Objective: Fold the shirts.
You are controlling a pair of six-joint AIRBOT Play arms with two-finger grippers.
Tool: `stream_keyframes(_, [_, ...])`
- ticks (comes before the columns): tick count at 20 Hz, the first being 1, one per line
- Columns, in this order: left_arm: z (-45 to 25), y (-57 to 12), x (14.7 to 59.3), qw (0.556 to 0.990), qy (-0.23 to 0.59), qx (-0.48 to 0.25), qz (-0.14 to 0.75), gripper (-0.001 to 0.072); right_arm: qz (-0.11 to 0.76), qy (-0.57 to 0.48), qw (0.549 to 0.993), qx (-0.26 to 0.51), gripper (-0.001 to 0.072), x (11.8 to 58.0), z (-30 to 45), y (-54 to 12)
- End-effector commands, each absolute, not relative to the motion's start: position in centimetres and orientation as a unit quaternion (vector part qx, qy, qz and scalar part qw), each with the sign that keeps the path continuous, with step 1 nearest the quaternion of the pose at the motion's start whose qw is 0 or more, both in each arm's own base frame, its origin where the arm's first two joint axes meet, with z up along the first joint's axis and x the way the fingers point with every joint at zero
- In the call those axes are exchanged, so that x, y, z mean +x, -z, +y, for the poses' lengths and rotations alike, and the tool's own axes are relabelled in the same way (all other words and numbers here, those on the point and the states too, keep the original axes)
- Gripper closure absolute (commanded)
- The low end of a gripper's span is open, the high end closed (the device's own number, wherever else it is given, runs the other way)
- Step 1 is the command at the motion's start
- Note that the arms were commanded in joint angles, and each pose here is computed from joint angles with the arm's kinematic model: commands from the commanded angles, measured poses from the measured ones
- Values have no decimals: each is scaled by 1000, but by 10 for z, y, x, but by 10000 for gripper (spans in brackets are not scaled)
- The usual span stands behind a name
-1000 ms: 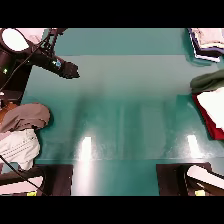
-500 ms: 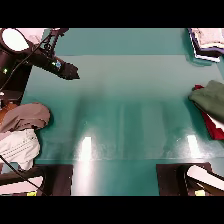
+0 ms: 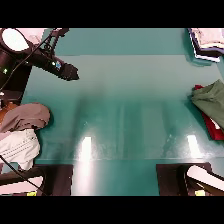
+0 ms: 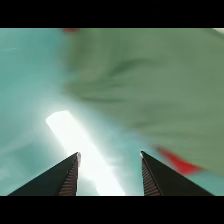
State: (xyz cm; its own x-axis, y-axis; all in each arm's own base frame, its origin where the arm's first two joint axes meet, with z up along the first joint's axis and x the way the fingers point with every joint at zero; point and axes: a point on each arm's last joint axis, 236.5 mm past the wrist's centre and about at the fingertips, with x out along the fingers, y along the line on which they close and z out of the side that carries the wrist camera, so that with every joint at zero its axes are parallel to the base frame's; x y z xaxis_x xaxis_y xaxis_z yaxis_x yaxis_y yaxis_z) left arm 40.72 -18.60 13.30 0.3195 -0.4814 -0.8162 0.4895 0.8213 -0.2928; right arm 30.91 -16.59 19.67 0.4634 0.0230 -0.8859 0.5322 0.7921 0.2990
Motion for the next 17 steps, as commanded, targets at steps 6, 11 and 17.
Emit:
stream_keyframes(6, [-187, -135, 413, 819, 296, 1, 491, 684, 509, -145, 819, 221, 434, 357, 39, -225])
stream_keyframes(11, [-187, -135, 413, 819, 296, 1, 491, 684, 514, -261, 804, 147, 691, 342, 140, -229])
stream_keyframes(17, [-187, -135, 413, 819, 296, 1, 491, 684, 508, -310, 795, 120, 691, 329, 184, -233])
